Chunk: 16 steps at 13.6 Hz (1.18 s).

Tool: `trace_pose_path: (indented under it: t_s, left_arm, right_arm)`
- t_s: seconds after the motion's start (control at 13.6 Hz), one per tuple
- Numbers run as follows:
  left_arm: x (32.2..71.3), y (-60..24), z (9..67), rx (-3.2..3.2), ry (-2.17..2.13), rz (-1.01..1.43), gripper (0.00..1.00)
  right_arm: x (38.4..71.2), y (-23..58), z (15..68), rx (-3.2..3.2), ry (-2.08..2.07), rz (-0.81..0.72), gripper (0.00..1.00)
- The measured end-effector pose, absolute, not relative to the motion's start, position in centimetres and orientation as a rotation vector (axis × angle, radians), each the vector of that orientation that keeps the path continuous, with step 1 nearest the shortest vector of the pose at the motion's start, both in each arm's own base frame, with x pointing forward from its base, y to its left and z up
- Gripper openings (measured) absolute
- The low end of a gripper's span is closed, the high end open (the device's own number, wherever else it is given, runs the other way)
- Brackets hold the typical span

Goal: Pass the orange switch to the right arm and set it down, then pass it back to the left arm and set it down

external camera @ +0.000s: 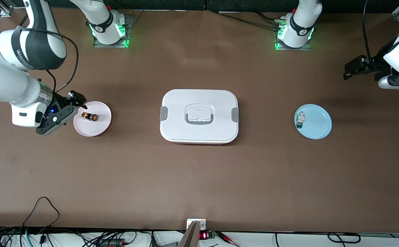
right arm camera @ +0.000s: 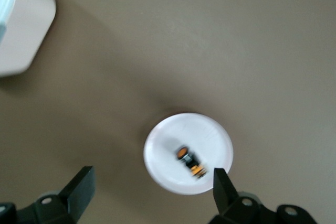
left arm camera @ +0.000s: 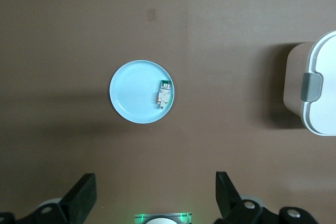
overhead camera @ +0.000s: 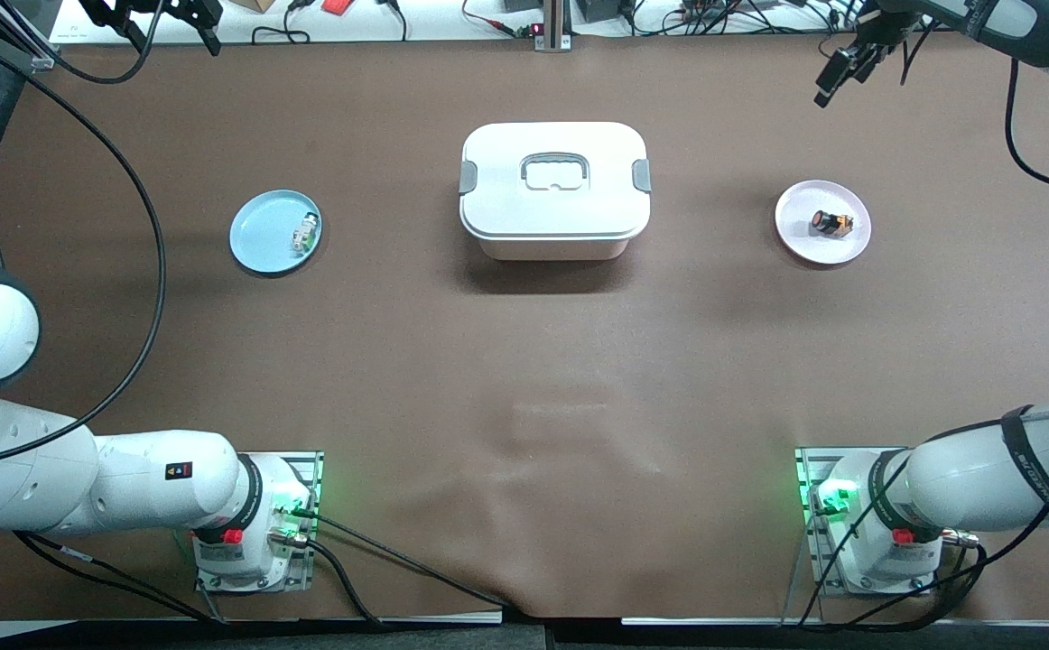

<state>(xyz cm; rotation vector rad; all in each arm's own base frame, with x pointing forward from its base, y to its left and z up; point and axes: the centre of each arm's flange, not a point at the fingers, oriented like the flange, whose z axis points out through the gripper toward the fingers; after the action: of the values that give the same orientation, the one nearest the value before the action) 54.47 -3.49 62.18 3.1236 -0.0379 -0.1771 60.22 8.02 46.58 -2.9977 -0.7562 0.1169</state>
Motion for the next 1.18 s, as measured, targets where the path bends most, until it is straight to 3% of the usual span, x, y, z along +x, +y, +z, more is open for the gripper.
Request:
trace_pose_path:
  t_s: [0.22,0.59,1.18]
  left_arm:
    - [54.5,-4.1,62.2,3.124,-0.054,-0.173,1.0]
    - [54.4,-4.4,62.2,3.124,-0.064,-0.173,1.0]
    - [54.4,-4.7,62.2,3.124,-0.073,-0.171,1.0]
  right_arm:
    - [59.2,8.8,50.6,-3.037,-0.272,0.196,1.0]
    - [58.1,5.6,59.9,-3.114,-0.132,0.117,1.0]
    - [59.0,-3.7,58.1,-3.254,0.053,0.149,1.0]
